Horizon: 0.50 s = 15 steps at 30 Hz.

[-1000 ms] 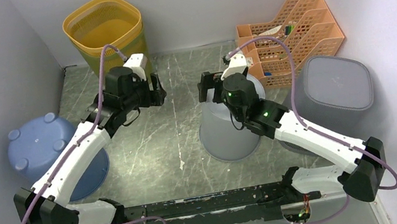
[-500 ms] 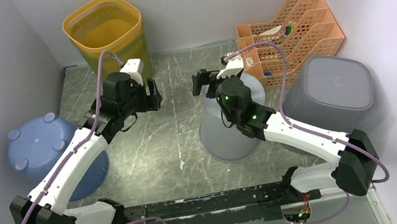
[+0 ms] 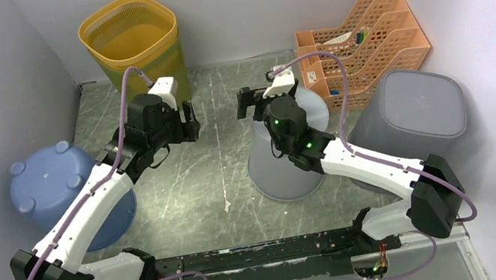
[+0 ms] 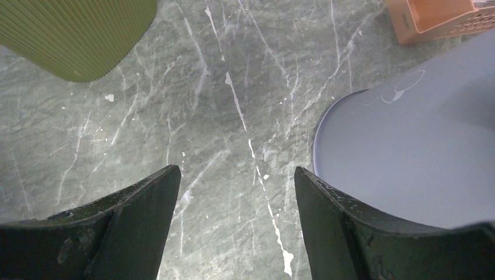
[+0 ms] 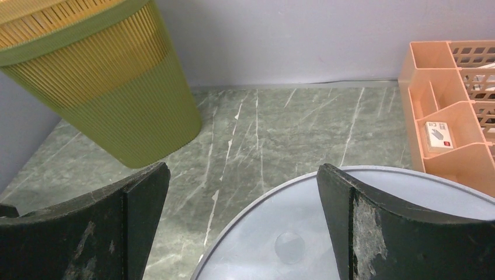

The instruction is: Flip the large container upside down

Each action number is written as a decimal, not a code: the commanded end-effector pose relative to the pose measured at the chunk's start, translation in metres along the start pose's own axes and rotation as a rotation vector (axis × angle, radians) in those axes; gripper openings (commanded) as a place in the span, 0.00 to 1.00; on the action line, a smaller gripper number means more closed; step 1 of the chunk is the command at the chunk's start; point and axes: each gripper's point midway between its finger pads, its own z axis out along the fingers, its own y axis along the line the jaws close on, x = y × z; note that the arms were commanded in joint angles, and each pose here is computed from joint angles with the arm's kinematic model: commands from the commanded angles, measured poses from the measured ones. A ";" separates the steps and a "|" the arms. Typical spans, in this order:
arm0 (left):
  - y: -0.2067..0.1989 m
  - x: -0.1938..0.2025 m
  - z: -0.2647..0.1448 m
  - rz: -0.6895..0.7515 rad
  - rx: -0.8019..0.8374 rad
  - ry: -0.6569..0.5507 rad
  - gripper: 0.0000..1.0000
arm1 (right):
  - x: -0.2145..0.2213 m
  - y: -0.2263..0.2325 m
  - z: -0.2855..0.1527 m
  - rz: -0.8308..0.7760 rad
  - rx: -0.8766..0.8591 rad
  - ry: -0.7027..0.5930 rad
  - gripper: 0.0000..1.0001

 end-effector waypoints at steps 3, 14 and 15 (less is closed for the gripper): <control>0.005 0.001 -0.007 0.012 -0.019 -0.016 0.83 | 0.118 -0.035 -0.024 -0.192 0.063 0.370 1.00; 0.002 0.004 -0.006 -0.010 0.001 -0.019 0.83 | 0.017 -0.005 -0.056 -0.162 -0.136 0.310 1.00; 0.002 0.005 -0.005 -0.013 0.001 -0.019 0.83 | 0.013 -0.001 -0.061 -0.155 -0.169 0.312 1.00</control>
